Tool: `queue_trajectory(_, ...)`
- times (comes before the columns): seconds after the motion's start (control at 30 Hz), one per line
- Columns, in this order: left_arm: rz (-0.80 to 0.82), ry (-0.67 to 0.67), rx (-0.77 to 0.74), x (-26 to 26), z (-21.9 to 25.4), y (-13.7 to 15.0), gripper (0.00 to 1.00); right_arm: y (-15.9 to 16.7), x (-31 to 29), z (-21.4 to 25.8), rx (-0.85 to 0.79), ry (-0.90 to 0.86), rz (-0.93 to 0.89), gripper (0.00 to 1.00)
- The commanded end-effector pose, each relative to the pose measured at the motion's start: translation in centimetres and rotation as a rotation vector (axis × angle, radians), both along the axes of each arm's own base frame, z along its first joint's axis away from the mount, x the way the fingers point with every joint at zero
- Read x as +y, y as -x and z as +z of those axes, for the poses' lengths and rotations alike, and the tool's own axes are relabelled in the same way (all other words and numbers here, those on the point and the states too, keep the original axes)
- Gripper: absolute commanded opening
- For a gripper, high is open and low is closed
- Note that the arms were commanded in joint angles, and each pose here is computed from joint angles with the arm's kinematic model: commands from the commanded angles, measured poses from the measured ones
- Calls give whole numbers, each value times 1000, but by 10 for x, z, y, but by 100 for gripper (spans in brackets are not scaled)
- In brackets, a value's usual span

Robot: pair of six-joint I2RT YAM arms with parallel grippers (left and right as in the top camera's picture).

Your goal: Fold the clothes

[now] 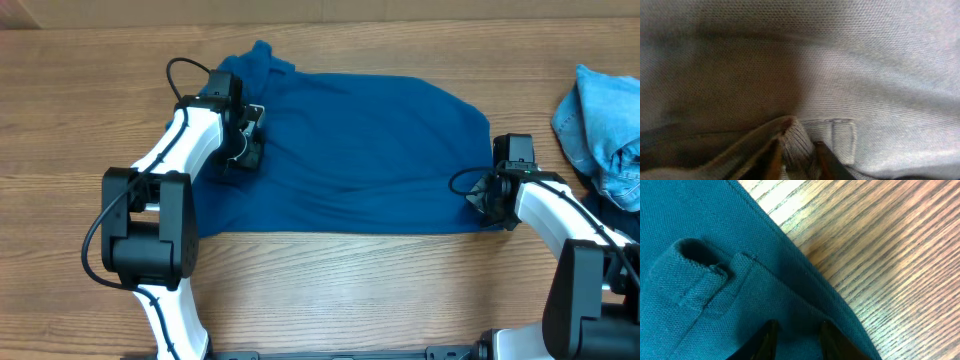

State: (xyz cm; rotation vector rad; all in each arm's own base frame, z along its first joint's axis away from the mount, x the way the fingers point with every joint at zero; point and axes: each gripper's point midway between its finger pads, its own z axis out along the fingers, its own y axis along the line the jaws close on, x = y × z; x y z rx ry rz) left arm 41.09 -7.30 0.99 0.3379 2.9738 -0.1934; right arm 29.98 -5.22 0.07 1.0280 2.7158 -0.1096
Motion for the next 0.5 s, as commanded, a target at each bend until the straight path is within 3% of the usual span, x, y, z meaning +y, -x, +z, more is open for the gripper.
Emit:
queue_trajectory(0.0, 22, 2, -2, -2, -2, -5, 11, 28, 0, -19, 101, -13, -12, 33)
queue_trajectory(0.23, 48, 61, -126, -27, 37, -45, 4, 29, 0, -19, 105, -13, -11, 33)
queue_trajectory(0.47, -5, 40, -203, -53, 61, -60, 8, 29, 0, -19, 105, -13, -12, 33)
